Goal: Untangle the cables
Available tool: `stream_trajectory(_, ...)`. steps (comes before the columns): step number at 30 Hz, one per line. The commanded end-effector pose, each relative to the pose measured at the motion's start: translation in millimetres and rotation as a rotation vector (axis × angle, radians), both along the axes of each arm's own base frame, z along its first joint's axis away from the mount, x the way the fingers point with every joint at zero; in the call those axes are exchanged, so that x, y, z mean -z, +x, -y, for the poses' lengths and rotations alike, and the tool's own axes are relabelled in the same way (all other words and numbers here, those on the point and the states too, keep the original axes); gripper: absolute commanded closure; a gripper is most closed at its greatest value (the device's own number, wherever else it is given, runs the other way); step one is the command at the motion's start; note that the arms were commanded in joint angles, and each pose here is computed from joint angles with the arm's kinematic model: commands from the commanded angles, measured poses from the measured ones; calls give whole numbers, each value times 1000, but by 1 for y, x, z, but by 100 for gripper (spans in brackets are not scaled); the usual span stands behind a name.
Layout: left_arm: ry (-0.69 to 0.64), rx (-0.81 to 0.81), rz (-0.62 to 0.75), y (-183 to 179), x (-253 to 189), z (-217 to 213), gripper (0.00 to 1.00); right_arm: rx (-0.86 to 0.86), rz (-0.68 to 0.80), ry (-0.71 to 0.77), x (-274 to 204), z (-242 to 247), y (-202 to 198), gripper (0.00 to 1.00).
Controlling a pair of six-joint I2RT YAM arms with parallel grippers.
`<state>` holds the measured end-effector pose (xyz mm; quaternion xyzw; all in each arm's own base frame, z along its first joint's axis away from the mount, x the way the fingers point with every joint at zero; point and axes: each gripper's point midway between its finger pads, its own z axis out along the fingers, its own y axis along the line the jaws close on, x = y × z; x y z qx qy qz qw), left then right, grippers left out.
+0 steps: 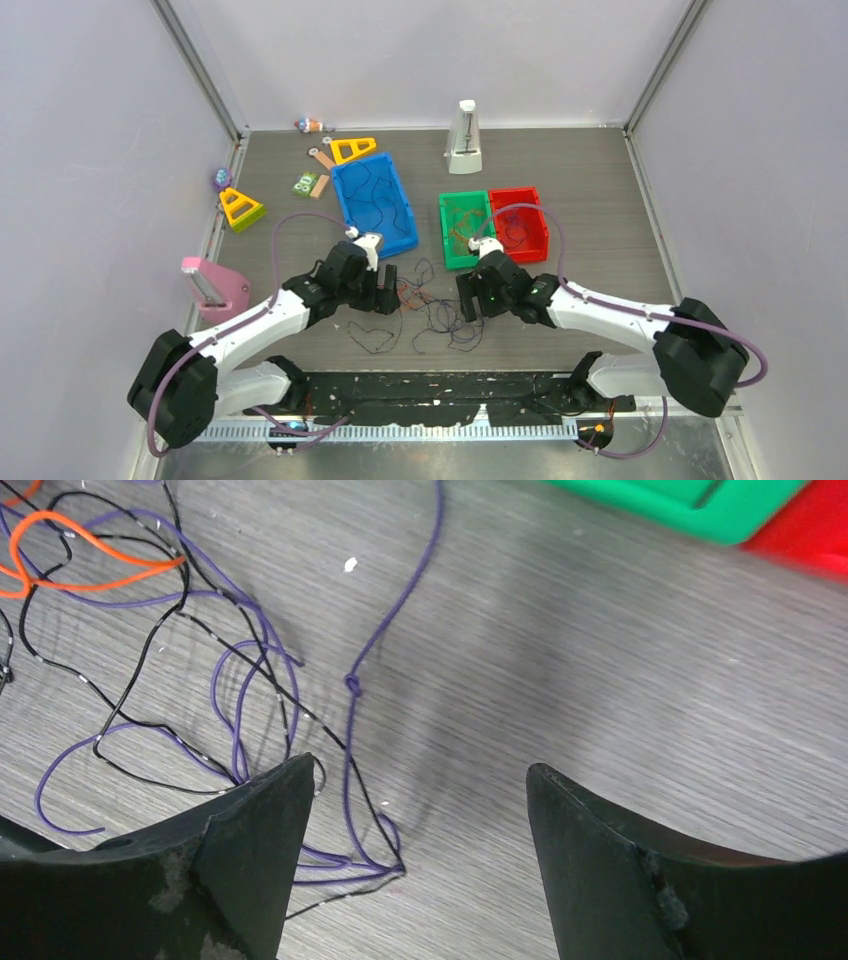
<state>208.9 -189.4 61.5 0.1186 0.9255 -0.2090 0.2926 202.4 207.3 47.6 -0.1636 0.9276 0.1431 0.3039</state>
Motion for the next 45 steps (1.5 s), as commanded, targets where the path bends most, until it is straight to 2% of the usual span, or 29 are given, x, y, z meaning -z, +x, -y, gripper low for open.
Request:
stream_trajectory(1,-55,3,31,10,-2,13,20,-5,33,42,1,-28,4,22)
stream_trajectory(2,-57,5,28,10,0,14,22,-20,32,42,2,-33,1,24)
stream_trajectory(4,-58,10,20,9,1,16,24,-36,20,30,6,-40,-2,37)
stream_trajectory(5,-61,11,17,9,1,16,25,-38,20,25,6,-42,-2,49)
stream_trajectory(6,-65,12,19,9,1,17,27,-43,20,25,5,-44,-3,55)
stream_trajectory(7,-69,13,20,9,1,17,29,-42,29,32,2,-46,-2,65)
stream_trajectory(12,-74,13,29,8,-1,16,40,-17,61,27,-8,-40,1,89)
stream_trajectory(13,-73,13,33,8,-2,16,43,-11,68,26,-12,-40,2,90)
stream_trajectory(15,-71,8,42,10,-4,15,44,0,81,22,-20,-35,3,85)
stream_trajectory(16,-71,6,49,11,-5,15,45,1,89,25,-25,-33,2,72)
stream_trajectory(17,-71,5,52,11,-6,15,45,3,97,29,-29,-31,2,65)
stream_trajectory(18,-74,5,55,12,-8,16,47,5,100,31,-31,-30,1,64)
stream_trajectory(20,-78,8,58,14,-9,17,50,9,108,37,-36,-27,0,79)
stream_trajectory(21,-79,10,57,14,-9,18,59,16,112,43,-39,-25,0,91)
stream_trajectory(23,-81,23,52,15,-10,21,84,17,118,66,-46,-26,-2,94)
stream_trajectory(24,-79,25,49,15,-10,21,94,14,122,80,-50,-27,-2,94)
stream_trajectory(25,-74,26,43,15,-9,21,99,3,128,107,-57,-29,-3,95)
stream_trajectory(32,-37,-12,84,16,-15,8,100,-59,97,130,-60,-42,-8,92)
stream_trajectory(34,2,-58,99,18,-16,-4,100,-24,103,108,-58,-39,-4,76)
stream_trajectory(35,25,-101,102,20,-15,-14,100,-5,111,97,-58,-37,0,62)
stream_trajectory(36,39,-136,101,20,-15,-21,100,38,128,74,-56,-31,6,52)
stream_trajectory(38,42,-206,96,22,-13,-36,100,102,140,47,-53,-23,16,42)
stream_trajectory(40,24,-264,98,23,-13,-48,100,153,140,35,-49,-19,27,37)
stream_trajectory(45,-4,-351,143,25,-21,-64,100,203,149,27,-40,-27,48,34)
